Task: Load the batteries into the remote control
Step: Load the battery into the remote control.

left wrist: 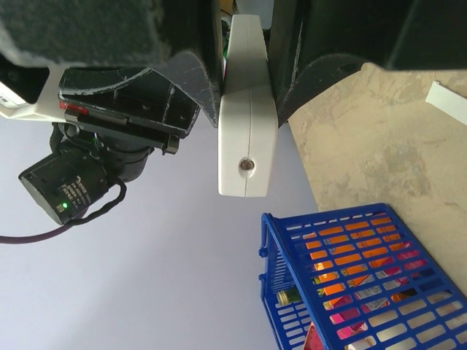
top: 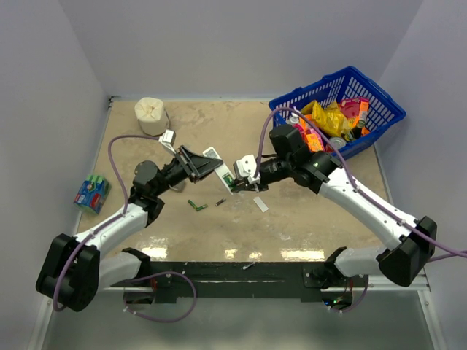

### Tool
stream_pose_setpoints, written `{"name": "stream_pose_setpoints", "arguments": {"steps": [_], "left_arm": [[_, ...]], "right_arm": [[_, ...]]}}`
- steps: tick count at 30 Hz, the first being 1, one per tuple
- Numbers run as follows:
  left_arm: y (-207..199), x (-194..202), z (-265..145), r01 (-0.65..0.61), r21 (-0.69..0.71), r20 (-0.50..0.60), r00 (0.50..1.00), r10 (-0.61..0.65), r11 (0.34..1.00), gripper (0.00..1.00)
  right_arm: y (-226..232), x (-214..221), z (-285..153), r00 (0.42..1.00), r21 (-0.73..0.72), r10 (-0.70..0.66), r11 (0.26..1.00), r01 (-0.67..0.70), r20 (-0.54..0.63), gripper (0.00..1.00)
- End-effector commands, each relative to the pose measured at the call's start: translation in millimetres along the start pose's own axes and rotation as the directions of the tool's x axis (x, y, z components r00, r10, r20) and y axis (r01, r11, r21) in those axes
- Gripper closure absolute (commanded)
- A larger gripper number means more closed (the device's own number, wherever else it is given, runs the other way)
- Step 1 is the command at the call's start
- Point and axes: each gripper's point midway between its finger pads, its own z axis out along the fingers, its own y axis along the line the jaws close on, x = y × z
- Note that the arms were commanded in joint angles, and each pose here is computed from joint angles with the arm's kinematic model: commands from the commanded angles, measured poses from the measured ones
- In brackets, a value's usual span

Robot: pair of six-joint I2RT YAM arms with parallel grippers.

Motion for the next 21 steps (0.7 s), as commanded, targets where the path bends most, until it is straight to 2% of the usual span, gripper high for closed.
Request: {"name": "stream_pose_setpoints", "arguments": {"steps": [1, 7, 14, 21], "left_arm": [[-51.9, -3.0, -2.8, -0.040, 0.170, -0.005, 0.999, 0.042, 0.985, 1.00], [-58.1, -1.7, -4.2, -0.051, 0.191, -0.011, 0.998, 0.054, 0.980, 1.00], [-73.3, 5.5, -8.2, -0.075, 0.268, -0.048, 0.995, 0.091, 0.961, 1.00], [-82.1, 11.4, -12.9, -0.089, 0.316, -0.072, 0.991, 0.117, 0.945, 1.00]], "right_arm": [[-6.2, 21.6, 3.7, 0.998, 0.055, 0.015, 0.998, -0.011, -0.068, 0.85], [-8.8, 36.8, 7.3, 0.995, 0.091, 0.044, 0.995, -0.036, -0.086, 0.93], [-11.2, 48.4, 18.2, 0.995, 0.069, 0.084, 0.994, -0.080, -0.045, 1.00], [-16.4, 43.7, 26.8, 0.992, 0.022, 0.118, 0.993, -0.119, 0.040, 1.00]]}}
